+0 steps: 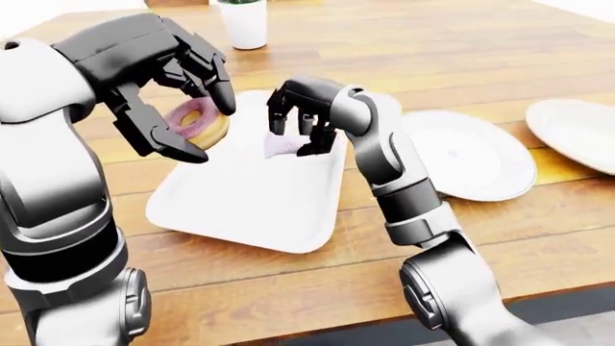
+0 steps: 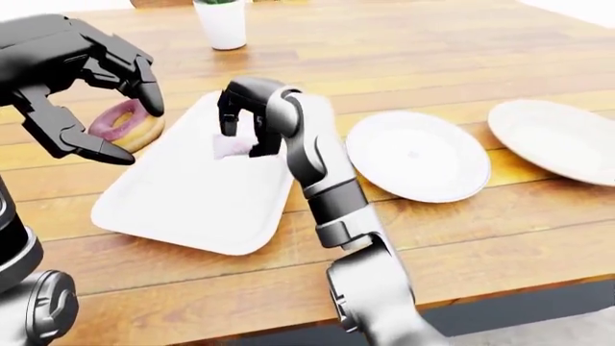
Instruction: Move the dessert items from the plate to the tray.
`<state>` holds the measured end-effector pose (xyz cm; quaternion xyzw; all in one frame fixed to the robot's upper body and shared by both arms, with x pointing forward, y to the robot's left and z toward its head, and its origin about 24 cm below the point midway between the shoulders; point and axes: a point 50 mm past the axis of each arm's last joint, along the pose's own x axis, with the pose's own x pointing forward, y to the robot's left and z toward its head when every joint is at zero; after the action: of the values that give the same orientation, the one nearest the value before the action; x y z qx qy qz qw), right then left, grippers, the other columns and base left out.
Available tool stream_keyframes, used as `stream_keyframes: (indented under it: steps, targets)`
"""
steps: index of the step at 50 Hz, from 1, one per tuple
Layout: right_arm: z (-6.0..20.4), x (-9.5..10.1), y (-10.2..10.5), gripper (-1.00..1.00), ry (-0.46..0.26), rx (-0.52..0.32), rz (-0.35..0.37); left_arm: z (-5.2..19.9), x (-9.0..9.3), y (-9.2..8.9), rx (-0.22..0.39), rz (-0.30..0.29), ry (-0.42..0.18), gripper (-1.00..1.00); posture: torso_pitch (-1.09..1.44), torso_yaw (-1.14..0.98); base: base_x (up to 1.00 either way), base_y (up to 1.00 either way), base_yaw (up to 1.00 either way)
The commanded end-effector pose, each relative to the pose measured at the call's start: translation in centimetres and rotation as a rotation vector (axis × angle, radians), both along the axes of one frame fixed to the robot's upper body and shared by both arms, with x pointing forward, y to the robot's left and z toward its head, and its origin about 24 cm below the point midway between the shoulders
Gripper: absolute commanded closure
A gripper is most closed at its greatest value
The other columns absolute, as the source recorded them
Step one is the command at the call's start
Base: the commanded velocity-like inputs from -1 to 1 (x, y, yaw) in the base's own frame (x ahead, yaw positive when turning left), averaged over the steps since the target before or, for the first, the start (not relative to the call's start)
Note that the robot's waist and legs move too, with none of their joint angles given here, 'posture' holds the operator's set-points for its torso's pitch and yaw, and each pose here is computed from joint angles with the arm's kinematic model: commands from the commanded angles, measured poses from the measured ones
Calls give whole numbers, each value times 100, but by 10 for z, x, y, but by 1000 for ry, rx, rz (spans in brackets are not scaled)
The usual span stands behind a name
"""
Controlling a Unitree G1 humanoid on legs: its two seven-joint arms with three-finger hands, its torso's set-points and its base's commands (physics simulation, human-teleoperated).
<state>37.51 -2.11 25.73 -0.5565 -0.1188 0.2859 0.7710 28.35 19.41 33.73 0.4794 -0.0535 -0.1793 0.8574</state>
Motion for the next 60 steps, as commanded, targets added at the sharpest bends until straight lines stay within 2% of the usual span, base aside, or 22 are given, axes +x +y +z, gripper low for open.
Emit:
stream_keyframes:
  steps: [1, 4, 7, 10, 17, 21, 23, 26, 31, 36, 40, 49, 54, 60]
  targets:
    - [15, -4, 3, 20, -58, 27, 18, 13, -7, 1, 2, 13, -77, 41, 0, 0, 0, 0, 0]
    - [15, -3, 1, -7, -57, 32, 15, 11, -5, 1, 4, 12, -74, 41, 0, 0, 0, 0, 0]
    - [13, -4, 0, -47, -51, 38, 17, 9, -4, 0, 4, 9, -71, 41, 0, 0, 0, 0, 0]
    - [15, -5, -2, -66, -54, 41, 18, 7, -4, -1, 7, 8, -69, 41, 0, 0, 0, 0, 0]
    - [54, -18, -26, -75, -119, 23, -10, 6, -2, -5, 4, 9, -68, 41, 0, 0, 0, 0, 0]
    - [70, -29, -45, -77, -143, 31, -34, 8, 9, -9, -10, 23, -75, 42, 0, 0, 0, 0, 0]
    - [78, -36, -56, -98, -152, 33, -47, 7, 15, -13, -18, 29, -74, 43, 0, 0, 0, 0, 0]
    - [85, -43, -71, -100, -162, 56, -64, 1, 23, -19, -10, 40, -65, 41, 0, 0, 0, 0, 0]
    - [90, -53, -92, -100, -181, 79, -95, -21, 31, -24, 49, 52, -46, 36, 0, 0, 0, 0, 0]
    - [102, -64, -104, -100, -200, 90, -114, -27, 25, -25, 86, 34, -37, 33, 0, 0, 0, 0, 0]
    - [105, -66, -114, -100, -211, 85, -136, -34, 15, -24, 125, 8, -17, 20, 0, 0, 0, 0, 0]
    - [112, -70, -123, -100, -224, 91, -156, -46, 6, -25, 177, -20, 19, -11, 0, 0, 0, 0, 0]
    - [114, -70, -124, -100, -227, 93, -158, -58, 7, -23, 189, -33, 70, -7, 0, 0, 0, 0, 0]
    - [112, -68, -123, -100, -226, 97, -158, -68, 23, -17, 171, 1, 100, -8, 0, 0, 0, 0, 0]
